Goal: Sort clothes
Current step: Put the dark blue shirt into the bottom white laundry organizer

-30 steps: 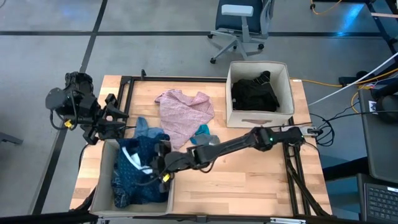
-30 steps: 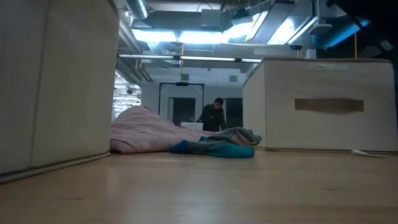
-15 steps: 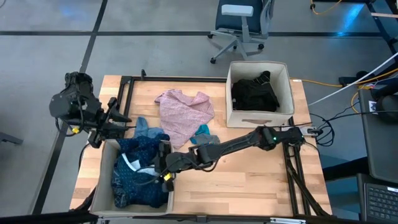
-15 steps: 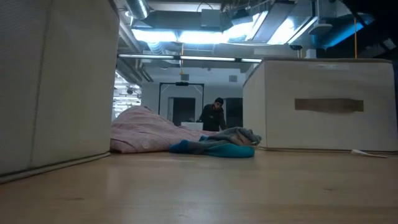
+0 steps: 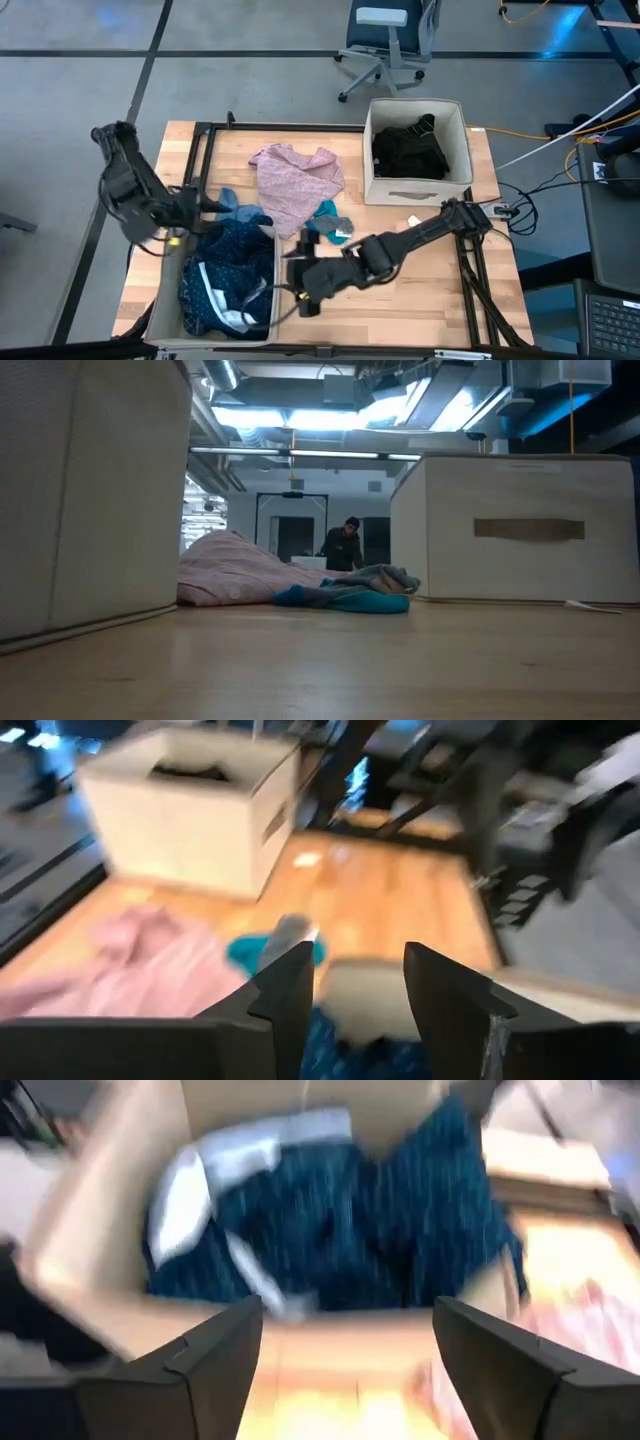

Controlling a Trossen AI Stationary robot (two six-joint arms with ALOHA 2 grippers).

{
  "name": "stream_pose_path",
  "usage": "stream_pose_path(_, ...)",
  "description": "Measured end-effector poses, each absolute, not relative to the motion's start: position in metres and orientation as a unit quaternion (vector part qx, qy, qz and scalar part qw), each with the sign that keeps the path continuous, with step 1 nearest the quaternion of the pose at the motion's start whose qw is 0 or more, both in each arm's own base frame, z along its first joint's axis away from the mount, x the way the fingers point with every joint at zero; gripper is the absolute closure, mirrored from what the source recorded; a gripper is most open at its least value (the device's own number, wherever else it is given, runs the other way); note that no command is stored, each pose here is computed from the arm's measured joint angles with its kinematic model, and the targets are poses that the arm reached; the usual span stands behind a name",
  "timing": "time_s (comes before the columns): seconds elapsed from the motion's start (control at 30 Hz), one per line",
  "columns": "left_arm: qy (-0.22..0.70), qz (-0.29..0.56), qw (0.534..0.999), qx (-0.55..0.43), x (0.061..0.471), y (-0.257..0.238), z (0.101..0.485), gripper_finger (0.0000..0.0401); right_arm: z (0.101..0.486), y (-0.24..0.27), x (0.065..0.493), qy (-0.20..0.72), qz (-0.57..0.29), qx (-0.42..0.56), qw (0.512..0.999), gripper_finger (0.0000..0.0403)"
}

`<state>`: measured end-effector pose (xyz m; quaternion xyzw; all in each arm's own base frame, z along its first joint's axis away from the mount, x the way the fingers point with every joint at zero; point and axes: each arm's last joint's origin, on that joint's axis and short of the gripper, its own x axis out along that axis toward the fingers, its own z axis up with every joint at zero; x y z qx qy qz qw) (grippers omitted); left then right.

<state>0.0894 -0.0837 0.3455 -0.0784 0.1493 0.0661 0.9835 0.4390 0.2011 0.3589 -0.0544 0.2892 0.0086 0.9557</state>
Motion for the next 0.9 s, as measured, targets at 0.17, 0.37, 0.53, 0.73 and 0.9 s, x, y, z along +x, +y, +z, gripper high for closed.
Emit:
stream_pose_path(0.17,0.218,0.16,0.958,-0.092,0.097,-0.078,0.322,0.0254,0.341,0.207,0.415,0.391,-0.051,-0.068,0.916,0.0109)
stream_pose_path(0.37,0.286,0.271,0.91,-0.13,0.095,-0.053,0.308,0.0254,0.302,0.197,0.401,0.464,-0.172,-0.103,0.863,0.0109)
stream_pose_path(0.53,0.38,0.253,0.876,-0.153,0.102,-0.049,0.301,0.0254,0.262,0.19,0.402,0.488,-0.207,-0.112,0.84,0.0109)
stream_pose_path(0.73,0.461,0.199,0.85,-0.16,0.112,-0.056,0.285,0.0254,0.227,0.19,0.413,0.461,-0.207,-0.088,0.859,0.0109)
stream_pose_path(0.9,0.495,0.123,0.843,-0.172,0.12,-0.064,0.281,0.0254,0.219,0.199,0.427,0.402,-0.167,-0.044,0.899,0.0109)
